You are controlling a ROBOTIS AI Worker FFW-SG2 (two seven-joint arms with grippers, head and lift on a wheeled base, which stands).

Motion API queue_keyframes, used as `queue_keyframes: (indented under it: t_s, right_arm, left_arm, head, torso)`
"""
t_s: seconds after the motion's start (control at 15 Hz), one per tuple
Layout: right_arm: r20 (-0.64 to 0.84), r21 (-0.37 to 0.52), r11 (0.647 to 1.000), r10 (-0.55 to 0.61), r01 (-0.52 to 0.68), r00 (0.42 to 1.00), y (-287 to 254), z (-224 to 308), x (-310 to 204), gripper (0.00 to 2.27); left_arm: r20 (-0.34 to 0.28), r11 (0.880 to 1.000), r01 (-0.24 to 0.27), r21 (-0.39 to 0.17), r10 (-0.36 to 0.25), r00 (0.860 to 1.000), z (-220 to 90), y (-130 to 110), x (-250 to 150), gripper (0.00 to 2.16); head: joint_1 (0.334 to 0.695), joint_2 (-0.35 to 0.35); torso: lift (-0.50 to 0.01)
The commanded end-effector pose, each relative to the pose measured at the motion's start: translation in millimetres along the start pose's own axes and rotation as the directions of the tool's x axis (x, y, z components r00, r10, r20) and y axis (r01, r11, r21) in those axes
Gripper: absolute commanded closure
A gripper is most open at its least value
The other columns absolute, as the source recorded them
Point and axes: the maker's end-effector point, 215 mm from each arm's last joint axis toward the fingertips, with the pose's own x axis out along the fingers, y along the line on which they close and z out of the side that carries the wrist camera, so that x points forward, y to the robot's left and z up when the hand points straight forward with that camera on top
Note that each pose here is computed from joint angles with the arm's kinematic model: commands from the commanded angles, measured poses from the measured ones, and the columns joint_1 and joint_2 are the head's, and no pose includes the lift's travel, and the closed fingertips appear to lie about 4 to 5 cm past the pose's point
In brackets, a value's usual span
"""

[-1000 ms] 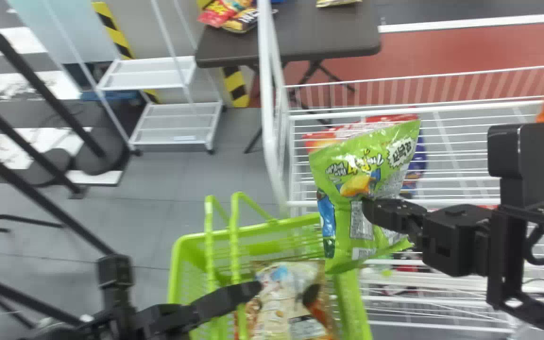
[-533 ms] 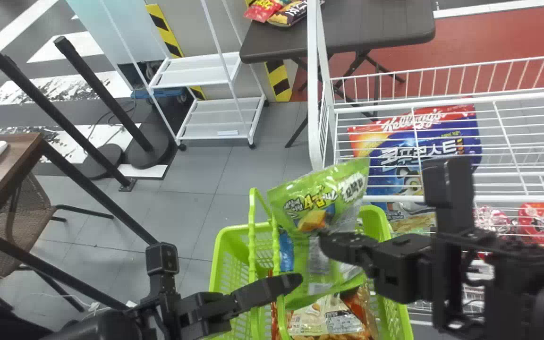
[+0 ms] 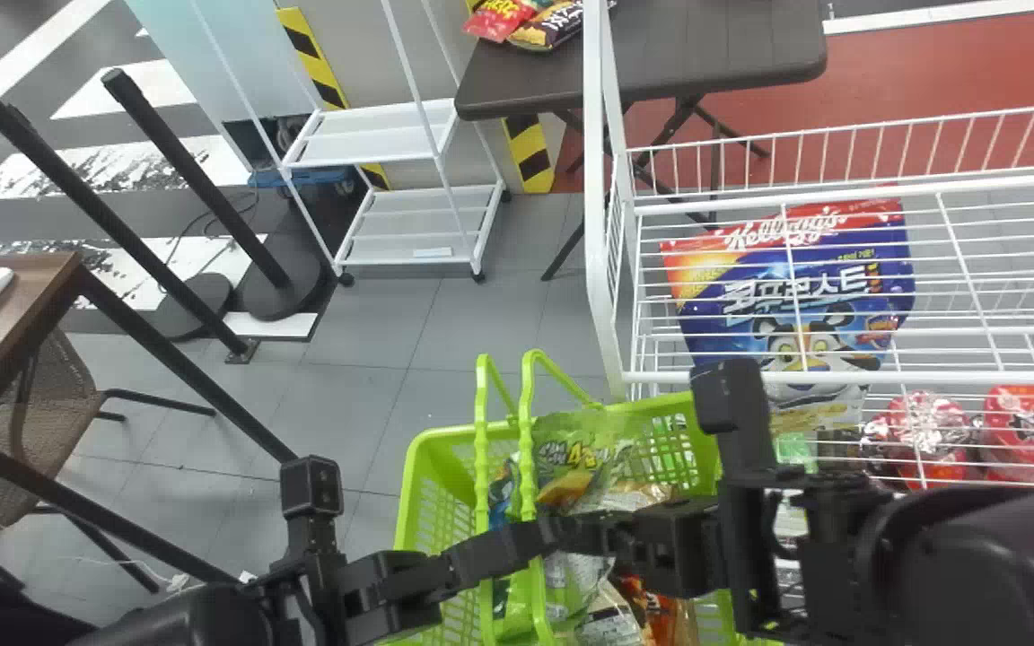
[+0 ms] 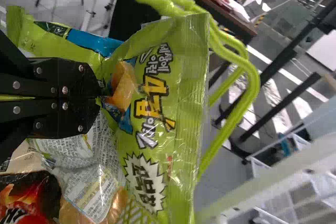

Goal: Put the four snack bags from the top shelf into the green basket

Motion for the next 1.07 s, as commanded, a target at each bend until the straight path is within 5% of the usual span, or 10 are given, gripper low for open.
queue_keyframes:
  t_s: [0.0, 0.07, 0.4, 0.53, 0.67, 0.8, 0.93, 1.0]
  right_arm:
    - [-0.034, 0.007, 1.000, 0.017, -0.017, 0.999, -0.6, -3.5, 5.2, 0.82]
    - [-0.052, 0.021, 1.000, 0.016, -0.015, 0.998, -3.7, -10.5, -2.2, 0.00]
    - [-0.102, 0.100, 0.995, 0.007, 0.003, 0.995, -10.9, -13.4, -102.2, 0.06]
    - [0.009, 0.152, 0.988, 0.022, -0.023, 1.000, -23.3, 16.8, -150.5, 0.06]
    - [0.102, 0.144, 0.984, -0.123, 0.108, 0.987, -65.8, 39.3, -201.0, 0.06]
    - [0.203, 0.153, 0.936, -0.343, 0.316, 0.917, -131.2, 69.2, -242.8, 0.06]
    - [0.357, 0.145, 0.844, -0.532, 0.517, 0.768, -190.3, 125.8, -293.5, 0.06]
    - [0.413, 0.147, 0.790, -0.596, 0.595, 0.689, -213.2, 149.1, -315.5, 0.06]
  left_arm:
    - [0.000, 1.000, 0.010, -0.002, -0.010, 1.000, -0.6, -1.9, -0.3, 2.15]
    - [-0.001, 1.000, 0.009, -0.002, -0.009, 1.000, -0.5, -1.8, -0.7, 2.15]
    - [-0.002, 1.000, 0.007, -0.001, -0.007, 1.000, -0.4, -1.4, -0.1, 2.15]
    - [-0.002, 1.000, 0.007, -0.003, -0.007, 1.000, -0.1, -0.5, -0.7, 2.15]
    - [-0.001, 1.000, 0.005, -0.003, -0.005, 1.000, 0.2, -0.1, -1.7, 2.15]
    - [-0.001, 1.000, 0.005, 0.001, -0.005, 1.000, 1.1, -0.3, -1.4, 2.15]
    - [-0.001, 1.000, 0.008, -0.001, -0.008, 1.000, 1.1, -0.1, -0.7, 2.15]
    - [0.001, 1.000, 0.007, -0.002, -0.007, 1.000, 1.3, 0.3, -1.4, 2.15]
  head:
    - [0.695, 0.350]
    - [0.695, 0.350]
    - [0.695, 0.350]
    - [0.695, 0.350]
    - [0.695, 0.350]
    - [0.695, 0.329]
    - [0.695, 0.229]
    - [0.695, 0.122]
  torso:
    - [0.000]
    - [0.000]
    - [0.000]
    - [0.000]
    - [0.000]
    - [0.000]
    - [0.000]
    - [0.000]
